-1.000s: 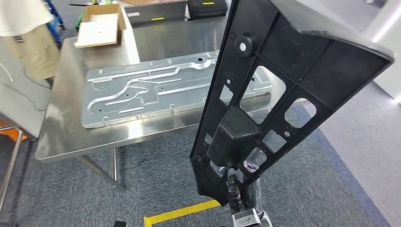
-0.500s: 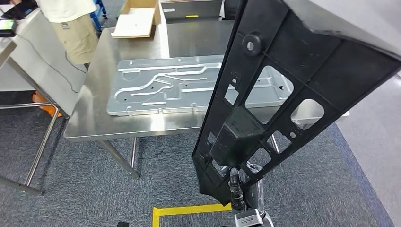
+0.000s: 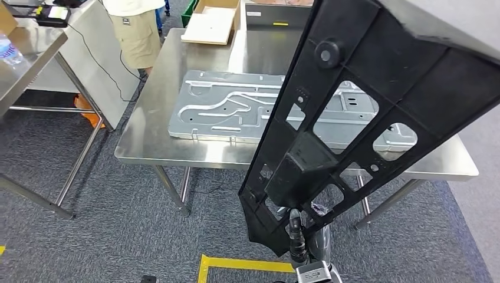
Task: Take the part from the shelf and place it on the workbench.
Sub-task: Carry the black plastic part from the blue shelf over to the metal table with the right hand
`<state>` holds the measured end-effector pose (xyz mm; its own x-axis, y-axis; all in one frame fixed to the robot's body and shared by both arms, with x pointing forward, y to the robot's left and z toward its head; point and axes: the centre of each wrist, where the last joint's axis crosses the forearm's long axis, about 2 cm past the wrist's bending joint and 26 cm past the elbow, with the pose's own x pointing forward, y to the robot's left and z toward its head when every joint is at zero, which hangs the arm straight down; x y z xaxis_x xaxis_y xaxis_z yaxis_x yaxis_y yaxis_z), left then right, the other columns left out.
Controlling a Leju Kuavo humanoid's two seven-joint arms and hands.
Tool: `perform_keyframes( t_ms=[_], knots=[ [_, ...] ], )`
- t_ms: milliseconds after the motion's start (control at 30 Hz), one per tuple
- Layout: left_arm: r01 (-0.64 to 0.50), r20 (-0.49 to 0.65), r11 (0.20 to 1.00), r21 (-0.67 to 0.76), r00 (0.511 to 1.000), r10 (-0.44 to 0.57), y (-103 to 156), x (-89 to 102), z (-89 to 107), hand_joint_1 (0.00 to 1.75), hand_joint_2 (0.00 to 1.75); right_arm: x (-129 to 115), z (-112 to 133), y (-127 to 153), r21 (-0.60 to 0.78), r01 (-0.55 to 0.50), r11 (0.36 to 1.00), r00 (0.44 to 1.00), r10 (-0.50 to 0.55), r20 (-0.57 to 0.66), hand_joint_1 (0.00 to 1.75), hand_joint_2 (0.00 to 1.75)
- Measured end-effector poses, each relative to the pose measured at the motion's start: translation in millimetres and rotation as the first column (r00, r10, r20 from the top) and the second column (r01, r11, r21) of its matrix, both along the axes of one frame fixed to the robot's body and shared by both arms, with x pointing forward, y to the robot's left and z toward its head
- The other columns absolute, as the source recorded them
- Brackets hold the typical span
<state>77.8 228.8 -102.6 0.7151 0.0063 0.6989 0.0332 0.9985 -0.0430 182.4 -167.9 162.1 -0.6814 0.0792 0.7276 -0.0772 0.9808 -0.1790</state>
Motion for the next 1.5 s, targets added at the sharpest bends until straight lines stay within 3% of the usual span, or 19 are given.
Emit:
perform_keyframes(
  t_ms=[1500],
  knots=[
    [0.003,0.012,1.0,-0.007,1.0,-0.003,-0.8,1.5,0.4,0.0,1.75,4.9,8.5,-6.6,0.037,0.005,0.999,1.0,-0.006,0.019,1.75,0.0]
  ],
)
